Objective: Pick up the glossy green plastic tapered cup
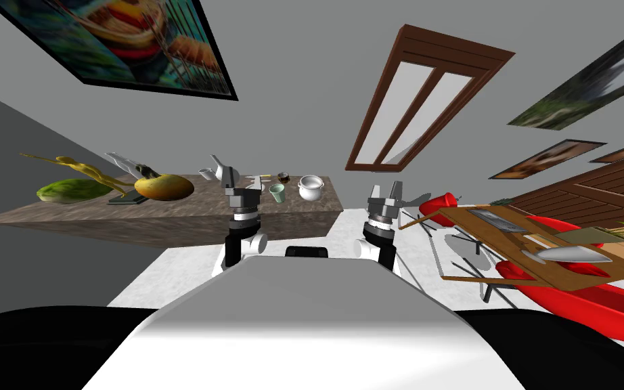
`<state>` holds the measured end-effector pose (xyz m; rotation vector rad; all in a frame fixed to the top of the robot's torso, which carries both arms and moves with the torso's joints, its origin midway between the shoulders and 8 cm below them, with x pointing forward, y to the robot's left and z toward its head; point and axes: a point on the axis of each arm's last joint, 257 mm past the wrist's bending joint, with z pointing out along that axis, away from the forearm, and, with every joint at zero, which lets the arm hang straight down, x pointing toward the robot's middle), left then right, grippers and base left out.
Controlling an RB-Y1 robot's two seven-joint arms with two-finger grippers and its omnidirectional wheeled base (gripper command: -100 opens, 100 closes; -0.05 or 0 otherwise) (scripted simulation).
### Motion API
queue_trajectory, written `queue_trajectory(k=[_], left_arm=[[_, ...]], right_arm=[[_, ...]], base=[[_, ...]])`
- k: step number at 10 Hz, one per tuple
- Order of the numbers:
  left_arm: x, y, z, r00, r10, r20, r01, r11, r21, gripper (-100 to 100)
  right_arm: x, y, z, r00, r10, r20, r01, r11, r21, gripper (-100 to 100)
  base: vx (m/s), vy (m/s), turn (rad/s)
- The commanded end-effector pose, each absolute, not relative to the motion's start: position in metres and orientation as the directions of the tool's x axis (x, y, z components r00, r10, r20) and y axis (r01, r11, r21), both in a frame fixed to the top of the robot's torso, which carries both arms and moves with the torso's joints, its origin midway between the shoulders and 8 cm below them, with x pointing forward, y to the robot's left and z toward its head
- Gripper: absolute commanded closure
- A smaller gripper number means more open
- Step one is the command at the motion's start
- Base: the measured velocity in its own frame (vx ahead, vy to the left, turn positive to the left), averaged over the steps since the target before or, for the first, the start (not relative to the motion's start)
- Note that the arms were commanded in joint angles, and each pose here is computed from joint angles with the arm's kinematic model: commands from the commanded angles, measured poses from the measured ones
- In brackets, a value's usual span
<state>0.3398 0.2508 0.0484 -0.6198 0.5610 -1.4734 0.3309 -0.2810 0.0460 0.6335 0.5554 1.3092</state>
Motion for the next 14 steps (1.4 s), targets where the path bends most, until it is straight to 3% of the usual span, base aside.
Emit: queue_trajectory(k=[1, 14], left_arm=[[0.346, 0.252, 0.043, 0.011, -0.999, 0.031, 0.706, -0.014, -0.708, -100], [0.406, 0.267, -0.005, -0.113, -0.987, 0.116, 0.451, -0.155, -0.879, -100]], right_arm=[[0.331, -0.281, 0.046, 0.177, 0.984, -0.019, -0.698, 0.139, 0.703, 0], [0.331, -0.281, 0.046, 0.177, 0.984, -0.019, -0.698, 0.139, 0.703, 0]], base=[[0.001, -0.001, -0.020], [0.003, 0.000, -0.031]])
